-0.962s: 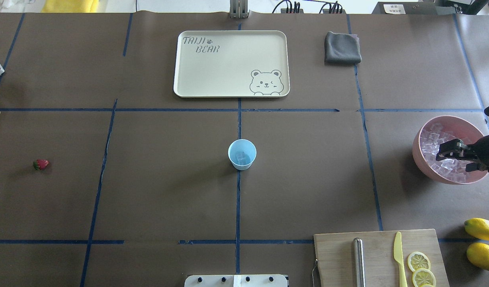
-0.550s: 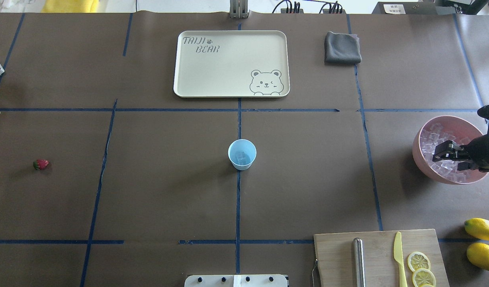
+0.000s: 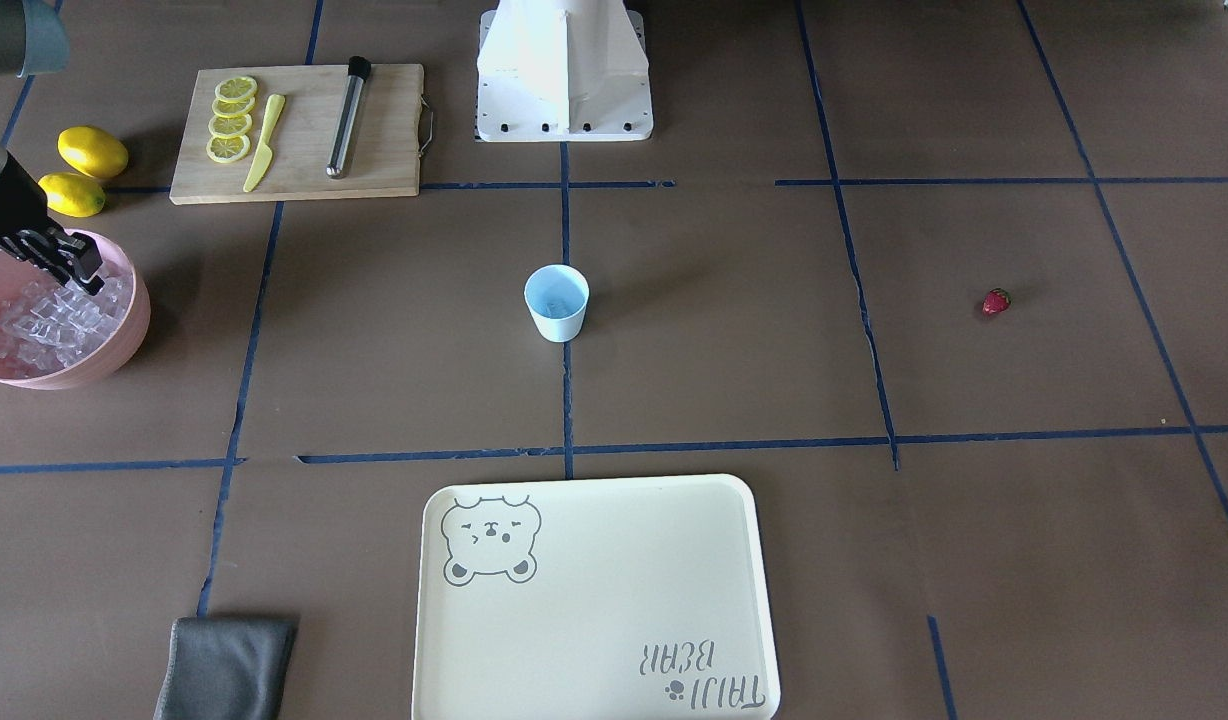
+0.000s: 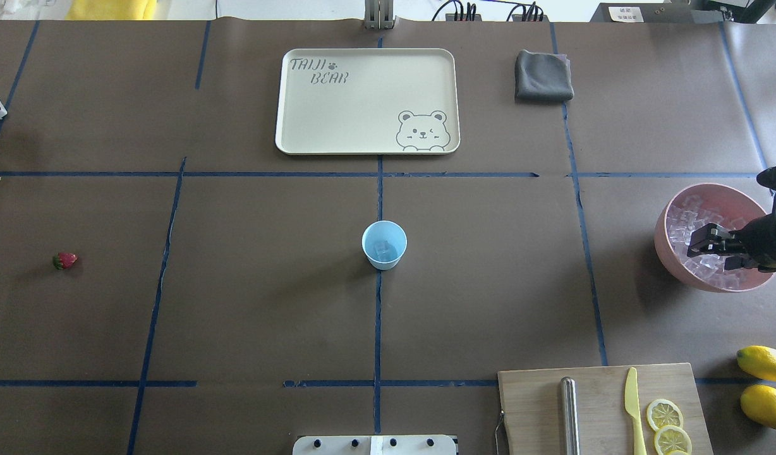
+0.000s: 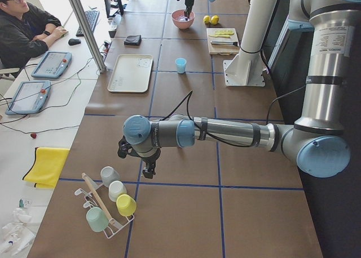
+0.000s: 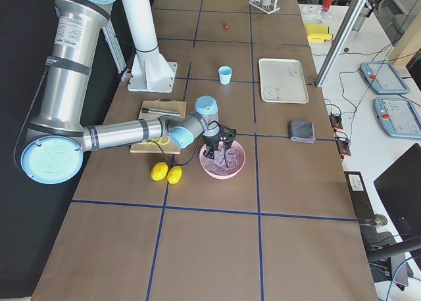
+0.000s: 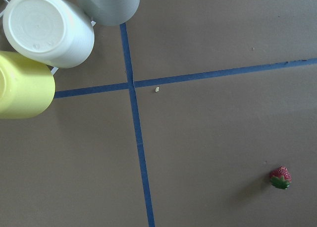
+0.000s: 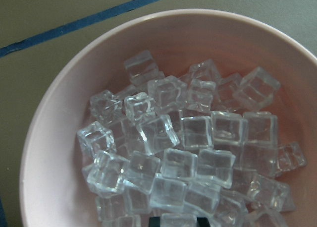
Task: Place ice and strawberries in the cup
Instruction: 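Lower the right gripper into the bowl and grasp a third ice cube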
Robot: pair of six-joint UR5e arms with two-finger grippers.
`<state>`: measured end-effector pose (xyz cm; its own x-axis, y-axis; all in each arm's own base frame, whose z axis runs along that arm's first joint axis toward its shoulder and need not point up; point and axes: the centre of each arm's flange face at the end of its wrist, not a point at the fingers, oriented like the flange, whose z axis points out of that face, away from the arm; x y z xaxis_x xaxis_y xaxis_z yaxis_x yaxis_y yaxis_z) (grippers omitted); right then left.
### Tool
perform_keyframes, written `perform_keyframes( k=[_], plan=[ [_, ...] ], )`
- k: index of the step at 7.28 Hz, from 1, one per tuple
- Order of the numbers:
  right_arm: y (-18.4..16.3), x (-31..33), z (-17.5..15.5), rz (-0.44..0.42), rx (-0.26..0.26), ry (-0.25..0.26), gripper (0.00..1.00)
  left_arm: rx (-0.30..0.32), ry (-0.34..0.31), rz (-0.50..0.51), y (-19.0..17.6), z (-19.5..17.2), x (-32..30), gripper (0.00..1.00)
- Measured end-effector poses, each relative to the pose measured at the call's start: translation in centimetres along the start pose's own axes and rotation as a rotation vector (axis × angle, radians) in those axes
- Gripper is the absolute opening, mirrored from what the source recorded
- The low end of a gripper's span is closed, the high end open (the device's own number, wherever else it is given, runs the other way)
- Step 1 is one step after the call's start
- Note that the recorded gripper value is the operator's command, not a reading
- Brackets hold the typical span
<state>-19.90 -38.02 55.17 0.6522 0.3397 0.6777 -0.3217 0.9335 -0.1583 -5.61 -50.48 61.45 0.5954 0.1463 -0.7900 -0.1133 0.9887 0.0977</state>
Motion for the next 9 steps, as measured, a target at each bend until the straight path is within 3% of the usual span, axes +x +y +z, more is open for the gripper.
perform_keyframes(
  k=[3, 6, 7, 9],
  plan=[
    [0.4, -0.8, -1.4, -0.019, 0.001, -0.025, 0.01, 0.004, 0.000, 0.002, 0.0, -0.2, 0.2, 1.00],
    [-0.4, -2.0, -5.9, -0.065, 0.067, -0.093, 0.02, 0.004, -0.001, 0.002, 0.0, -0.2, 0.3, 1.00],
    [-1.4, -1.6, -7.3, -0.137, 0.102, -0.100, 0.02, 0.004, -0.001, 0.002, 0.0, -0.2, 0.3, 1.00],
    [-3.0, -0.6, -8.9, -0.375, 0.161, -0.088, 0.00, 0.003, 0.000, 0.001, 0.0, -0.2, 0.2, 1.00]
  ],
)
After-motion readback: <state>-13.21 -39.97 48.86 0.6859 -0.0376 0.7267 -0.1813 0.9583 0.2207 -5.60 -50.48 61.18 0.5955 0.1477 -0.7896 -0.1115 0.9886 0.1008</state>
